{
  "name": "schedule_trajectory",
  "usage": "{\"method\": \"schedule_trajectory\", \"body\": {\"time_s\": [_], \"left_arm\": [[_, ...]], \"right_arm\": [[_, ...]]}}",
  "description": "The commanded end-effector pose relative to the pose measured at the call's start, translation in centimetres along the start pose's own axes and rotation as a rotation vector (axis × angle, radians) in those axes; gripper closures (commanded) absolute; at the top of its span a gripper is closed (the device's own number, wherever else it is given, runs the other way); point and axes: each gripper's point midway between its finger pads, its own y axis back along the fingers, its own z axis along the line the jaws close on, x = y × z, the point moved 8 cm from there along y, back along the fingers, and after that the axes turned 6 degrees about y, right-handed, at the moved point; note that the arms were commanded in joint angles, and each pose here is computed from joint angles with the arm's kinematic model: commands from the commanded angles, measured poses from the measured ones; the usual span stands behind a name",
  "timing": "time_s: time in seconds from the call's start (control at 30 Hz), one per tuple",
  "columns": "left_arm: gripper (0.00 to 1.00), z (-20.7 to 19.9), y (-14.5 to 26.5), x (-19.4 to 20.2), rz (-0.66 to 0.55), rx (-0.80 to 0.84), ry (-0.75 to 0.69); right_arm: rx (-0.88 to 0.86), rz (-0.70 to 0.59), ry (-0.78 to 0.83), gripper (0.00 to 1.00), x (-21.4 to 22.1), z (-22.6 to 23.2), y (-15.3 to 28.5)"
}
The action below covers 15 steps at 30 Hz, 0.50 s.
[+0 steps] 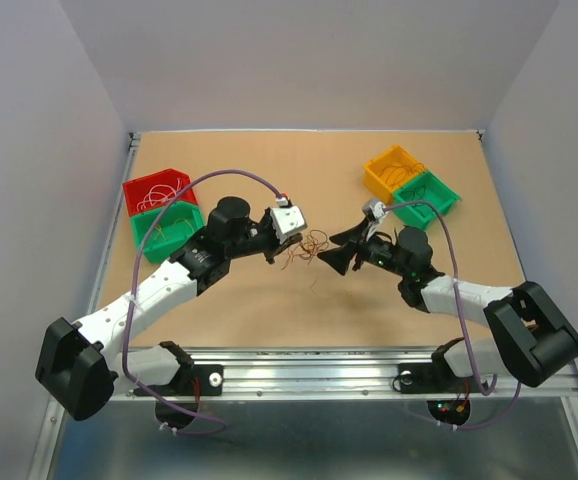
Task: Untangle the cables
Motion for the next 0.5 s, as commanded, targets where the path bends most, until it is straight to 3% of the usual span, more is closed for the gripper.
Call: {"method": "schedule_trajectory", "body": {"time_s": [0.0,0.1,0.33,0.47], "left_arm": [[1.0,-0.2,0.1,-0.7,-0.041,0.032,-0.031],[1.0,-0.2,0.1,-0.7,-0.04,0.04,-0.034],[1.0,-0.3,0.2,-0.6,-0.039,0.043,-0.037],[1.0,-0.3,0.1,-0.6,-0.038,0.043,-0.038]], "right_arm": [[0.043,-0.178,0.042,0.27,-4.3,-0.2,-1.1],[0.069,-0.183,0.021,0.35,-4.3,-0.5,-1.3],[0.034,-0.177,-0.015,0.44,-4.2,-0.6,-2.2],[0.034,-0.187,-0.018,0.44,-4.3,-0.6,-2.2]]}}
